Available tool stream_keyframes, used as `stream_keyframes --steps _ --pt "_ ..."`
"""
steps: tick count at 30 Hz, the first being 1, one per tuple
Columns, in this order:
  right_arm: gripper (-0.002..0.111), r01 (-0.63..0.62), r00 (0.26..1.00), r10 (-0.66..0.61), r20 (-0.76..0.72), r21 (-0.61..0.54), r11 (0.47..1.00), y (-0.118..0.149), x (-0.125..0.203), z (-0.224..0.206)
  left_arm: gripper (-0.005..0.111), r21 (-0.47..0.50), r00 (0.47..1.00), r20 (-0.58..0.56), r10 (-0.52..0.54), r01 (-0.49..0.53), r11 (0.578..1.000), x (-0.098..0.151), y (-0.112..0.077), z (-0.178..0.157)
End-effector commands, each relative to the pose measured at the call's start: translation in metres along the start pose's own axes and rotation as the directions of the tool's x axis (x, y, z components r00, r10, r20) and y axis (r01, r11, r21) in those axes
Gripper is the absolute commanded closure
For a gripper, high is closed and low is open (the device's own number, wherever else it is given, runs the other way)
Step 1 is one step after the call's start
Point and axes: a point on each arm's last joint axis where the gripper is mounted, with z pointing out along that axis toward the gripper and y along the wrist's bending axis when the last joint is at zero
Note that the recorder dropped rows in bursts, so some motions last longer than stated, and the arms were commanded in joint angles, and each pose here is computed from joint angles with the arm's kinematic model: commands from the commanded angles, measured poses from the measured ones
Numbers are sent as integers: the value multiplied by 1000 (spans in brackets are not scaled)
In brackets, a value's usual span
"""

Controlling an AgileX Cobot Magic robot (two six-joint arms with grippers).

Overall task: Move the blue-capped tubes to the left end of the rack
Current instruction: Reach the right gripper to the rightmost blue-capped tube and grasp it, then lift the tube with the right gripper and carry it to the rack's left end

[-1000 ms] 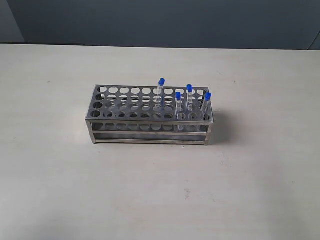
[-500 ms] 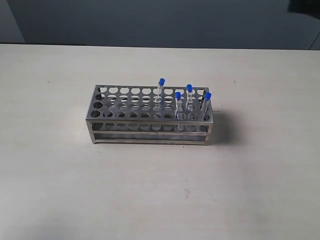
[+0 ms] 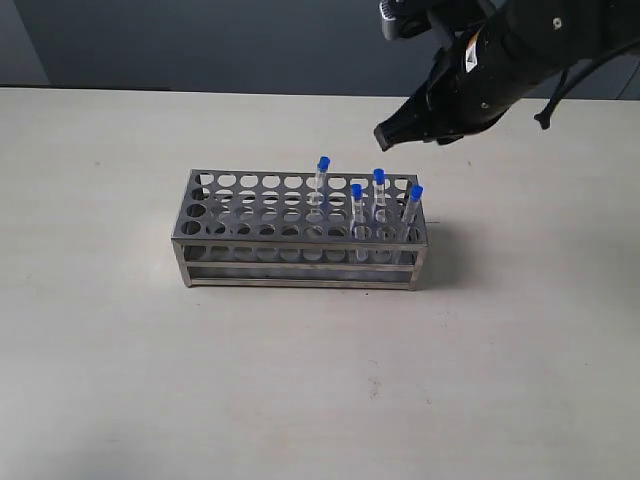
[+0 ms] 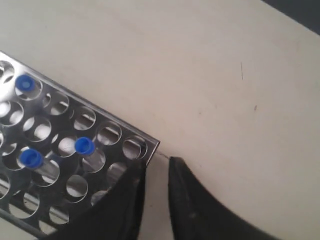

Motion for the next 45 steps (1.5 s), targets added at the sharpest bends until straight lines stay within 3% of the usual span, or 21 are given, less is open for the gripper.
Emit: stream_keyframes --steps 1,3,9,21,23,29,30,36,45 --pt "62 12 1000 -12 -25 -5 1000 2 0 8 106 0 1000 5 -3 3 1000 -1 0 0" --pt "55 2 999 -2 -47 -11 1000 3 2 11 106 0 1000 5 -3 3 1000 -1 0 0" --pt "55 -113 991 106 -81 -91 989 12 5 18 106 0 1000 2 -6 6 1000 0 0 0" --pt "56 -103 978 85 -191 -87 991 19 19 57 106 0 1000 2 -6 6 1000 0 0 0" --pt "63 -102 976 83 -201 -87 991 20 20 61 106 0 1000 2 -6 6 1000 0 0 0" --pt "106 -97 973 76 -217 -84 992 20 22 65 106 0 1000 2 -6 6 1000 0 0 0" --pt "109 -86 974 67 -218 -79 993 20 23 65 106 0 1000 2 -6 6 1000 0 0 0" --pt "109 -38 973 26 -230 -49 998 14 22 52 106 0 1000 2 -6 6 1000 0 0 0" --pt "109 -54 996 51 -75 -40 998 4 5 -4 106 0 1000 3 -4 4 1000 0 0 0"
